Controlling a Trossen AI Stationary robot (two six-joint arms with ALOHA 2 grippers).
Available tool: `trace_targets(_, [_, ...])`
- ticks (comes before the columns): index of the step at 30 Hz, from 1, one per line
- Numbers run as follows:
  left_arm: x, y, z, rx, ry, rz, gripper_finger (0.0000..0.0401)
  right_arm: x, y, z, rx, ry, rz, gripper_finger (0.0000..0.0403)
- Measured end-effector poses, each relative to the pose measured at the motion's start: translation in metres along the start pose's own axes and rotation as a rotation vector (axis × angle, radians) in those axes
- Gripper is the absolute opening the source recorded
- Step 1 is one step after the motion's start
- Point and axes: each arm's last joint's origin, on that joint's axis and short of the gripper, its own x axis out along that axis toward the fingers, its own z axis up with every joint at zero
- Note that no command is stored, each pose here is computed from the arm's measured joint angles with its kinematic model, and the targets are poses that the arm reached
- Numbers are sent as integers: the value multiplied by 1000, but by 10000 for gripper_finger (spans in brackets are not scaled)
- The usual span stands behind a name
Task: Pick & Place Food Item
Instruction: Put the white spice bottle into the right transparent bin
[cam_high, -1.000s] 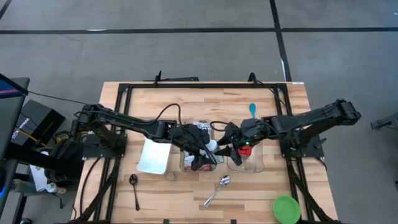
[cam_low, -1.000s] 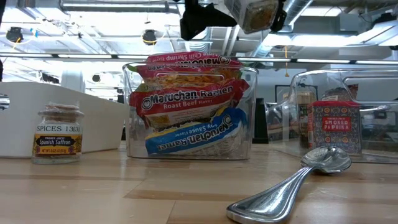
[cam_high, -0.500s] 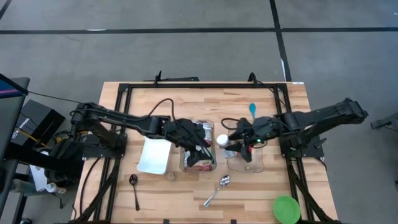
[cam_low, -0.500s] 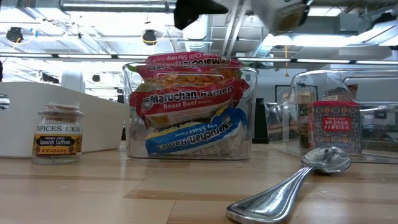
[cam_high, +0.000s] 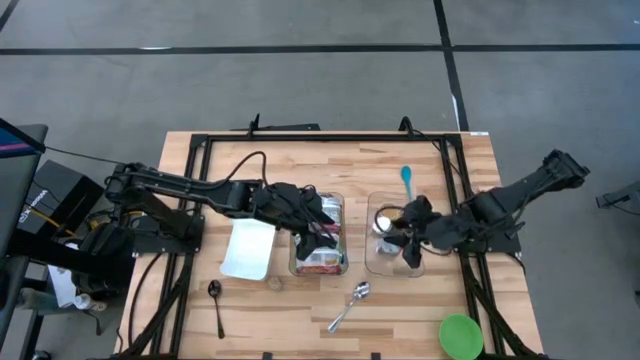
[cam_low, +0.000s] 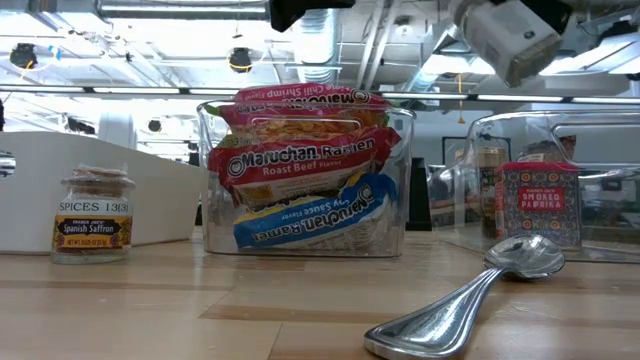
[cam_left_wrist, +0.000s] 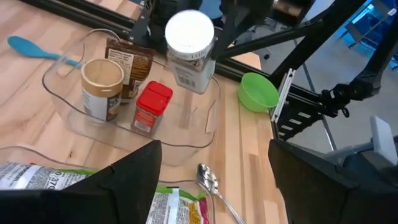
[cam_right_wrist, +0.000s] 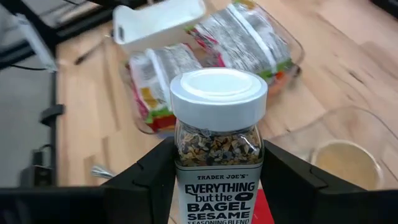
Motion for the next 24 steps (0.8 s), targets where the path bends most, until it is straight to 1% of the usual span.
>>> trace_targets(5, [1, 1, 0, 2, -6, 21, 291, 7, 10, -17, -2, 8, -98, 185])
trace_targets(14, [1, 1, 0, 2, -13, 30, 291, 35, 35, -45, -15, 66, -183, 185])
trace_targets(24, [1, 1, 0, 2, -12, 30, 291, 64, 46, -67, -5, 90, -280, 185])
